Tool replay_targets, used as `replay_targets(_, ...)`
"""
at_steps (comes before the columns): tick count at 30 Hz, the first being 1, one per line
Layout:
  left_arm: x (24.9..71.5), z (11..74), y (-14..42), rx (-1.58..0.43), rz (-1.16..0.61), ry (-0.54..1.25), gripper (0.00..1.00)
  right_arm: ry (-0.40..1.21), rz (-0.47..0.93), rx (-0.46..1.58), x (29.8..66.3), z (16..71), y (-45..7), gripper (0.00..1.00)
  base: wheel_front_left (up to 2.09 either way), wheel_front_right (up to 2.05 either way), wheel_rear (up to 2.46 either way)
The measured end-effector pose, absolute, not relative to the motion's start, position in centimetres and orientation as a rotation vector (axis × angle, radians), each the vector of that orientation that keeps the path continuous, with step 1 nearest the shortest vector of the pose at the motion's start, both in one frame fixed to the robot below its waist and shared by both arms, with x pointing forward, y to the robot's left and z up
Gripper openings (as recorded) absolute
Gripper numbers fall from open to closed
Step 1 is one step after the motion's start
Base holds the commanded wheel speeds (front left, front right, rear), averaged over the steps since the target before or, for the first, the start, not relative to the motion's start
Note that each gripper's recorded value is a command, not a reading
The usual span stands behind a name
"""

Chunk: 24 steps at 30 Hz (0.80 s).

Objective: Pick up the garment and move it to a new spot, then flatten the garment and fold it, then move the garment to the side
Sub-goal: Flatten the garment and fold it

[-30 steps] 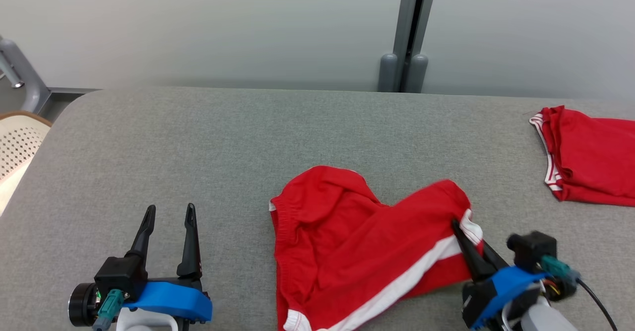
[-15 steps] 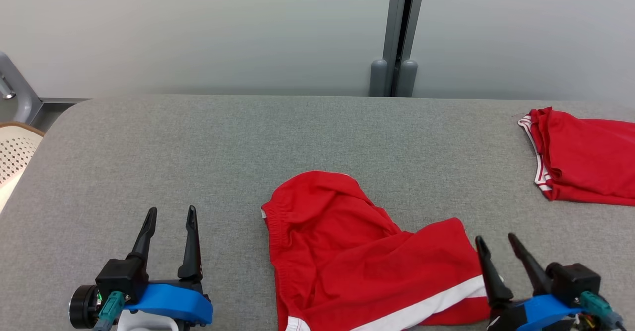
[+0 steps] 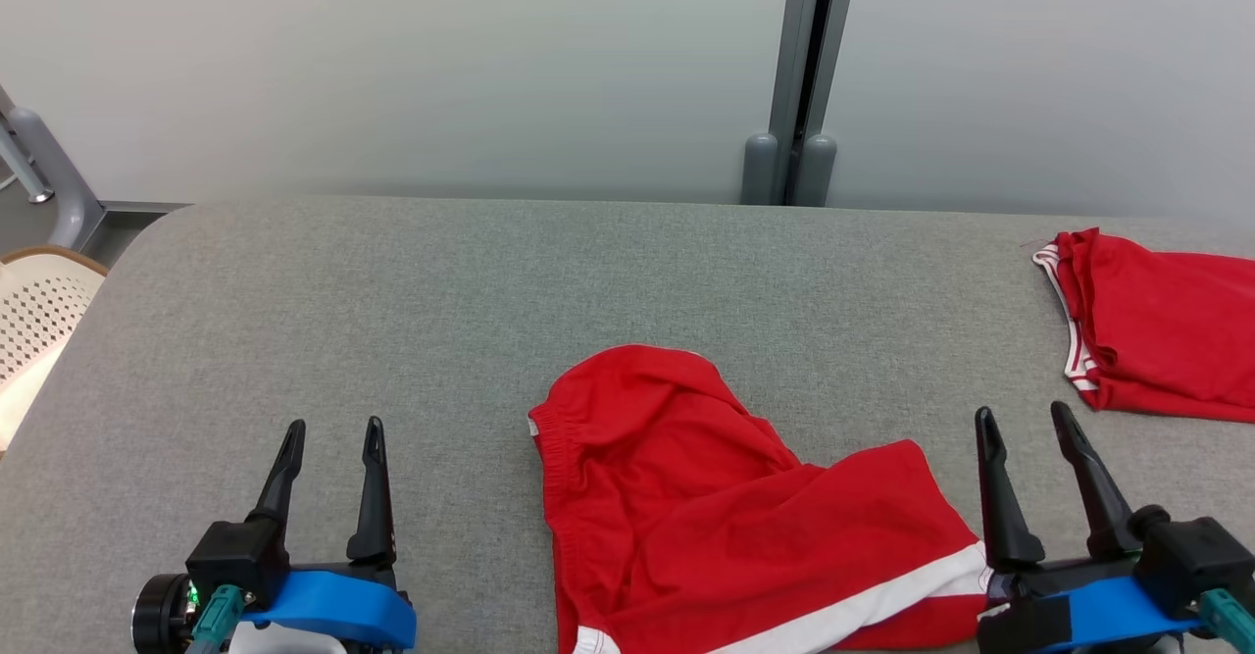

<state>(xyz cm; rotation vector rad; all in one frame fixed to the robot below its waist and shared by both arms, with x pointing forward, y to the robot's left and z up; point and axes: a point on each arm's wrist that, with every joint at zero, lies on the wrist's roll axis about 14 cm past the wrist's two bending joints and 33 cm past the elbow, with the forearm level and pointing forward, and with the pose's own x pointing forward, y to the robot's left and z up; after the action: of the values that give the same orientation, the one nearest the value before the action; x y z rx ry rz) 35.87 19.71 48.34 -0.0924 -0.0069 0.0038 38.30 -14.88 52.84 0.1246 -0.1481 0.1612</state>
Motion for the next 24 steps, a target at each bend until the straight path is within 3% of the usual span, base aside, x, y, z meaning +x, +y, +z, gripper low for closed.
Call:
replay_targets(16, 35.9, 48.1, 20.1, -0.075, 0.013, -0.001, 1.0, -0.1, 0.185, 0.15, 37.6, 51.3, -13.7, 1.0, 0.0, 0.0, 0.0)
replay_targets(24, 39.3, 50.3, 18.2, -0.039, -0.07, -0.058, 1.0, -0.087, 0.173, 0.156, 37.8, 50.9, -14.0, 1.0, 0.0, 0.0, 0.0)
